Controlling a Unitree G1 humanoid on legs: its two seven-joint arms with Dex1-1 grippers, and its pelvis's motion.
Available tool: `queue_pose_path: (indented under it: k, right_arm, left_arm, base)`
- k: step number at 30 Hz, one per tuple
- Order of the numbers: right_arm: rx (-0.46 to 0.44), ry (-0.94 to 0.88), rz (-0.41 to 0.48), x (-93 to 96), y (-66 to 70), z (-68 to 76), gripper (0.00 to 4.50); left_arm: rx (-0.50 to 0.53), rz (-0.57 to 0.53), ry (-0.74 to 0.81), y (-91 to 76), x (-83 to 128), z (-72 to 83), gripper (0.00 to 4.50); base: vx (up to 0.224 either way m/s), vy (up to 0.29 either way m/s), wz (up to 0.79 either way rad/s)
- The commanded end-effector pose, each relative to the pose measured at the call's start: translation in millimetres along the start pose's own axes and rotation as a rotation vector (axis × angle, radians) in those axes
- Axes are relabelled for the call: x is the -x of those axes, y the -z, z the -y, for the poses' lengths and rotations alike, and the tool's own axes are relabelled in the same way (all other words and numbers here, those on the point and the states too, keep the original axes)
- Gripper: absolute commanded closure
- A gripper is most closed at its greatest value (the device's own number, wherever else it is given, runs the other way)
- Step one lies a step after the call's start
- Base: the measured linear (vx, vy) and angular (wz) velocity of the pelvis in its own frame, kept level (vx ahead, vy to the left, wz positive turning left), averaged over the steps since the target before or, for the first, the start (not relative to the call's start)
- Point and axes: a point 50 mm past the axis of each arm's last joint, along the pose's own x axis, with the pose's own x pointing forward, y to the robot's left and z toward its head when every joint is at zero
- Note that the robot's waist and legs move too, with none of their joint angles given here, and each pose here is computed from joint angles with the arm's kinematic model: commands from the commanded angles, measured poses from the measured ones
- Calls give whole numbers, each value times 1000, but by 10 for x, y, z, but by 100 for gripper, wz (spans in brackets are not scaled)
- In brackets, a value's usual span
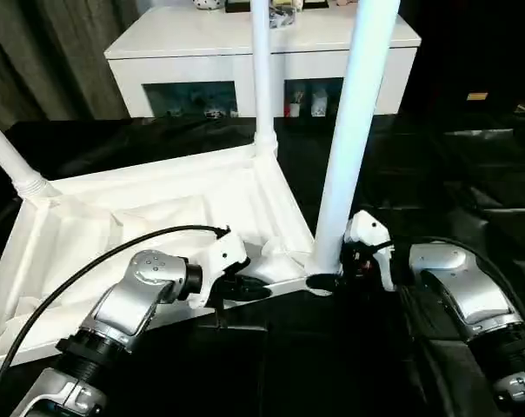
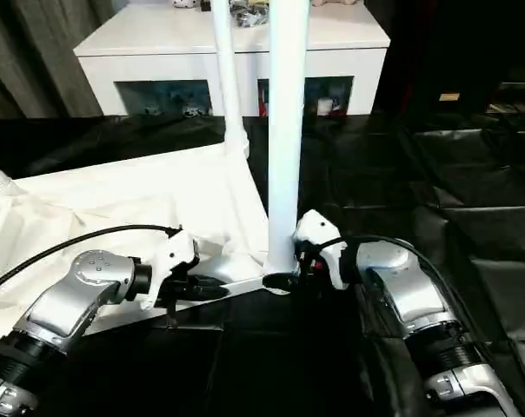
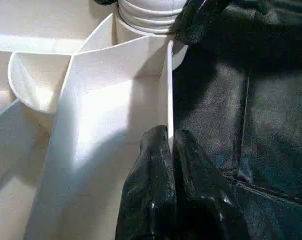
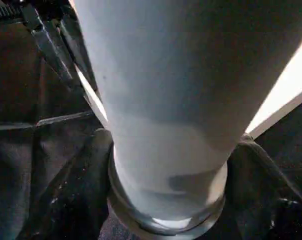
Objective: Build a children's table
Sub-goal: Rotate leg to tighten
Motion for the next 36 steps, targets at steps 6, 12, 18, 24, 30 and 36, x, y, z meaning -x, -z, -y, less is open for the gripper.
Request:
queue_pose_path:
  k: [6,12,18,24,30,36]
  right_arm:
    - [-11,7,-3,-35,13,1,178]
    - [-116,224,27,-232,12,103,178]
    - [-265,521,33,-551,2,163,178]
    - [-337,796,-38,-734,16,235,180]
    - [-344,841,29,-835,-126,285,180]
    - [-325,782,95,-821,-175,286,104]
  left_arm:
    - [1,14,-1,-14,18,11,450]
    - [22,10,-154,-39,-66,-128,450]
    - [122,20,-441,-227,-281,-395,450]
    - [162,19,-635,-361,-458,-543,450]
    - [134,16,-617,-407,-566,-514,450]
    - [124,-5,-586,-321,-536,-508,450]
  base:
    - [0,0,0]
    - [0,0,0]
    - [0,0,0]
    - [0,0,0]
    - [0,0,0]
    - [0,0,0]
